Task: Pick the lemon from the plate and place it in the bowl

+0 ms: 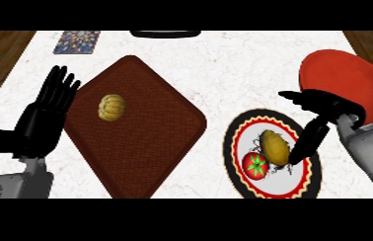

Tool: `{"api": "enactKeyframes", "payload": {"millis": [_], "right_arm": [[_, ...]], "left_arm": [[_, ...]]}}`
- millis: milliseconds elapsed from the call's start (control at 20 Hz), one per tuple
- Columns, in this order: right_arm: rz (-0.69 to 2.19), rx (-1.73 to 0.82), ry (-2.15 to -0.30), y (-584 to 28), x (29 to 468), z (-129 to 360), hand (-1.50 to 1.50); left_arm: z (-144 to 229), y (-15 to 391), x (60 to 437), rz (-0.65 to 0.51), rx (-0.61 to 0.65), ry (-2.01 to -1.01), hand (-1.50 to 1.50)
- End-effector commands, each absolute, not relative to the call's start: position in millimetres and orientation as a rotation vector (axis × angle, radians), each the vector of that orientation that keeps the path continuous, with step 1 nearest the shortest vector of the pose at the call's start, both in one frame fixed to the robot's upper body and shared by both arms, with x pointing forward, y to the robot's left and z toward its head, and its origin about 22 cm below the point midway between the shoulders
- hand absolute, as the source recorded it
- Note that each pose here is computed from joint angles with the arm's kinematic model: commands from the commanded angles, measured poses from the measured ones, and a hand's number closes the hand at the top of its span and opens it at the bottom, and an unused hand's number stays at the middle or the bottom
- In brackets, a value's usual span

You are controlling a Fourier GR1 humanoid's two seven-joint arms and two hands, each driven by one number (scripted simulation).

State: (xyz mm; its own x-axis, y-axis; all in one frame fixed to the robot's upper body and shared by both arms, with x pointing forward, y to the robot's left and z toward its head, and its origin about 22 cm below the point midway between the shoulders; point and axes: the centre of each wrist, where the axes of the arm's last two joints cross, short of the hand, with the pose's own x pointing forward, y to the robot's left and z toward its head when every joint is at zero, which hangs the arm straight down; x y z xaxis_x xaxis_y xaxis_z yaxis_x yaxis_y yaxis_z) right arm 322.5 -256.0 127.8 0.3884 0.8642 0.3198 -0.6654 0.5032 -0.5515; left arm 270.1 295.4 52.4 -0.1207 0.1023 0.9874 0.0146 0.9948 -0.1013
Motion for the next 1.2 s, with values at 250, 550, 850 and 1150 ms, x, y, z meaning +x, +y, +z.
{"api": "enactKeyframes", "payload": {"millis": [250,550,850,1150], "right_arm": [[0.995,-0.497,-0.644,-245,289,107,-1.50],[0.987,-0.502,-0.680,-243,291,76,-1.50],[1.011,-0.474,-0.617,-242,324,78,-1.50],[1.033,-0.454,-0.591,-248,316,61,-1.50]], "left_arm": [[50,302,266,0.060,-0.090,-1.664,0.00],[48,308,272,0.072,-0.098,-1.708,0.00],[56,295,271,0.058,-0.085,-1.696,0.00],[53,297,275,0.071,-0.094,-1.699,0.00]]}}
